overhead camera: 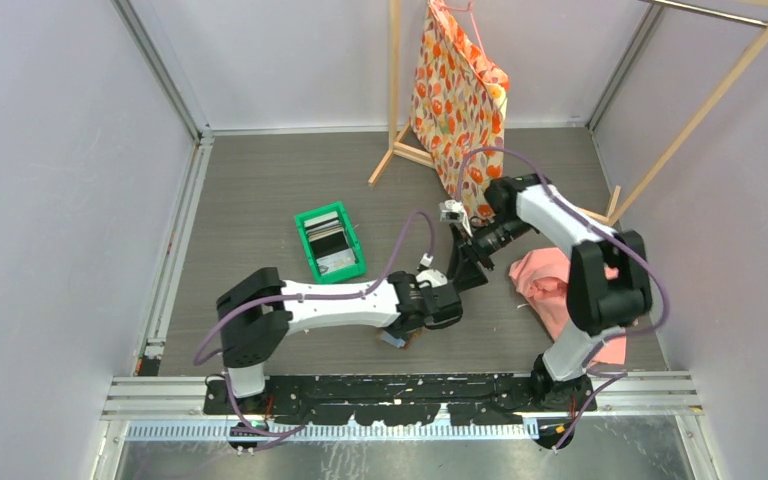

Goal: Put the credit cards into the card holder
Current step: Close the card holder at the center of the board.

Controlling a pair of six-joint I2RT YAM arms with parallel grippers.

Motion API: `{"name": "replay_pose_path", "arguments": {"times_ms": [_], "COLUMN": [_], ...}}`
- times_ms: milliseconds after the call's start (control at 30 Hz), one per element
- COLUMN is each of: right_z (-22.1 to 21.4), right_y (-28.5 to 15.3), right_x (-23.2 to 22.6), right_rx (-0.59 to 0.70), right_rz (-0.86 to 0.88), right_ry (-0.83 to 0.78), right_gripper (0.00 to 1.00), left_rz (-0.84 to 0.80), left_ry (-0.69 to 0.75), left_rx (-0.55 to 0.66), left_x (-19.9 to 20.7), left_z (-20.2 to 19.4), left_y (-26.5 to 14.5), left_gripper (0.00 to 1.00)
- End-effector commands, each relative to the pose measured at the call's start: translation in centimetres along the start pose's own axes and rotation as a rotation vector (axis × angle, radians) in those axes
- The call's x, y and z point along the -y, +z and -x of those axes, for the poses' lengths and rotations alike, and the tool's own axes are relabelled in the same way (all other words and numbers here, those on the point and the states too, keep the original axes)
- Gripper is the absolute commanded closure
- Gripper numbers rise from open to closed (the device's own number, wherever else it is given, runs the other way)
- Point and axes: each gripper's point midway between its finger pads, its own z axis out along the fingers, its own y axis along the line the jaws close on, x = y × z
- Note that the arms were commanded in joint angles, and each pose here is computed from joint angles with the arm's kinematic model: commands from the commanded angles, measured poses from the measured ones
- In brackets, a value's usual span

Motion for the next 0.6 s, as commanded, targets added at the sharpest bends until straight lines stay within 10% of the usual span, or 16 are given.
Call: {"name": "replay_pose_path", "arguments": {"times_ms": [0,233,567], "right_z": [1.1,1.5,-0.6], "right_y": [-3.7,-7.2,-8.4], "right_x": [3.7,2.2,0.2], "right_rx": [-0.021,0.044,0.042], "right_rz": [-0.406,-0.563,-0.642], "right_ry": [0.11,0.131,0.132], "right_gripper": [0.37,0.36,0.35], "left_rz": [0.183,0.162,-0.036], "left_ry": [0.136,0.182,0.063], "left_rx": [-0.017,-0.053,0.023], "left_x": [-1.9,1.8,4.2], "left_z": [0.0,-0.4,0.8], "left_y": [-0.5,0.6,-2.4], "left_gripper": [0.96,0.49,0.36]}}
